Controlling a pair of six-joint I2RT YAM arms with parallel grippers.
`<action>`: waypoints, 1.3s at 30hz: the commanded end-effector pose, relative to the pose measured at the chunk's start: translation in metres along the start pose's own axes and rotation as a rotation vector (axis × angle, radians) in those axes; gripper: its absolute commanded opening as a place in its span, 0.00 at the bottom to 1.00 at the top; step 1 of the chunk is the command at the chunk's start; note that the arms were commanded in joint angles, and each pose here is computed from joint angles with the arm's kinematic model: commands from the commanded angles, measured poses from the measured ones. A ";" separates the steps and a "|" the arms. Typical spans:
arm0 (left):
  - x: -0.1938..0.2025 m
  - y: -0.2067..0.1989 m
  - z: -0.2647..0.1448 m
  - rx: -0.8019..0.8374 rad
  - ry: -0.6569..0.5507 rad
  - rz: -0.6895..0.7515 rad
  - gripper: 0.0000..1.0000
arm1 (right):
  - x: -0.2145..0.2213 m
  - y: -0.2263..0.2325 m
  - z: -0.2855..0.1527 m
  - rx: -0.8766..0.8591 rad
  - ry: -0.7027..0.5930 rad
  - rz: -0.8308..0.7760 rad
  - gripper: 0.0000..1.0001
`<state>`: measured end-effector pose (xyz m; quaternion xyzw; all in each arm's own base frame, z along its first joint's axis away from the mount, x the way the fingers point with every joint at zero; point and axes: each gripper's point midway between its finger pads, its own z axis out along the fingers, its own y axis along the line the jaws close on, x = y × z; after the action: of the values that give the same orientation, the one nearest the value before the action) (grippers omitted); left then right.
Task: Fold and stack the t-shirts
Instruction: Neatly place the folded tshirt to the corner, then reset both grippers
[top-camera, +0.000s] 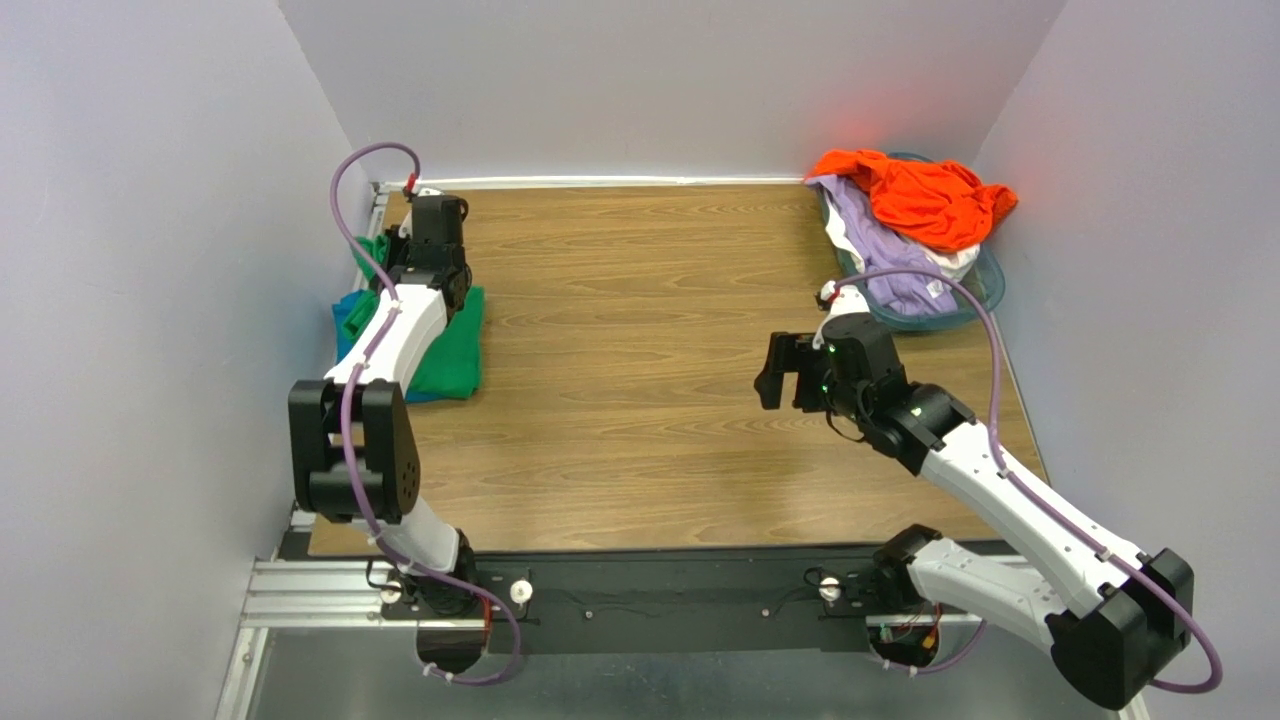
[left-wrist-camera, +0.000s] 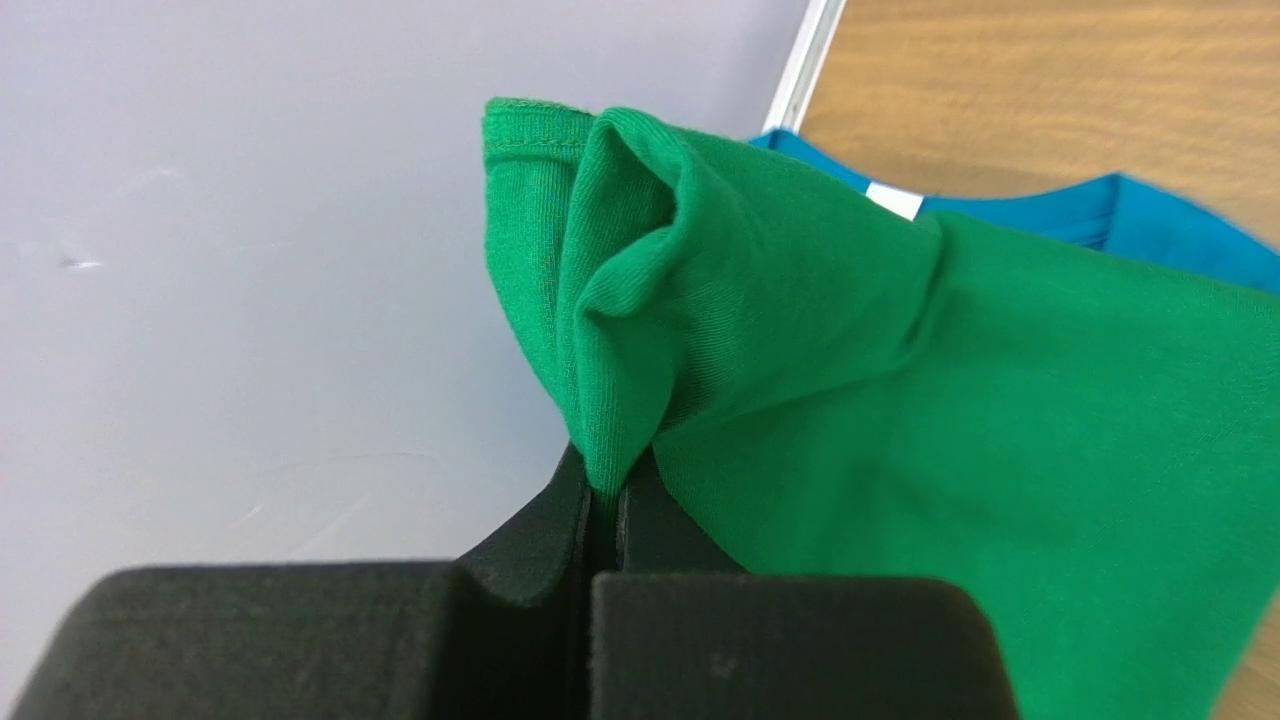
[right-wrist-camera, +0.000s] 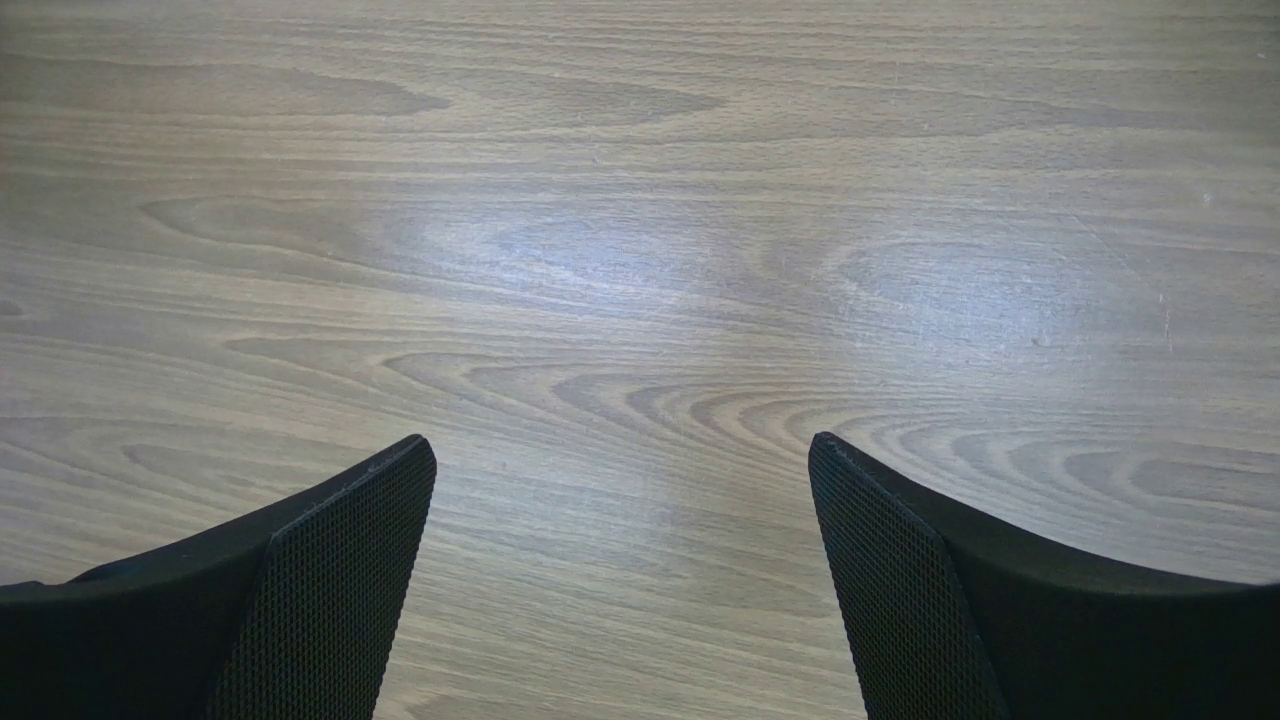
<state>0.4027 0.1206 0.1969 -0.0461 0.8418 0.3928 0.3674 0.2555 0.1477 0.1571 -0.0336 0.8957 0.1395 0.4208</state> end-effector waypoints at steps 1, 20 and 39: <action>-0.011 0.014 0.010 -0.077 -0.013 -0.070 0.00 | 0.011 -0.004 0.003 0.016 0.031 0.005 1.00; -0.002 0.033 0.027 -0.119 0.041 -0.175 0.98 | 0.013 -0.007 0.007 0.032 0.046 0.002 1.00; -0.083 0.082 -0.090 0.203 -0.294 -0.590 0.98 | -0.002 -0.018 0.001 0.096 -0.025 0.018 1.00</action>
<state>0.3829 0.1284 0.3119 -0.1912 0.7766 0.2888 0.5263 0.2584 0.1437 0.1499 -0.0250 0.9007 0.1231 0.4159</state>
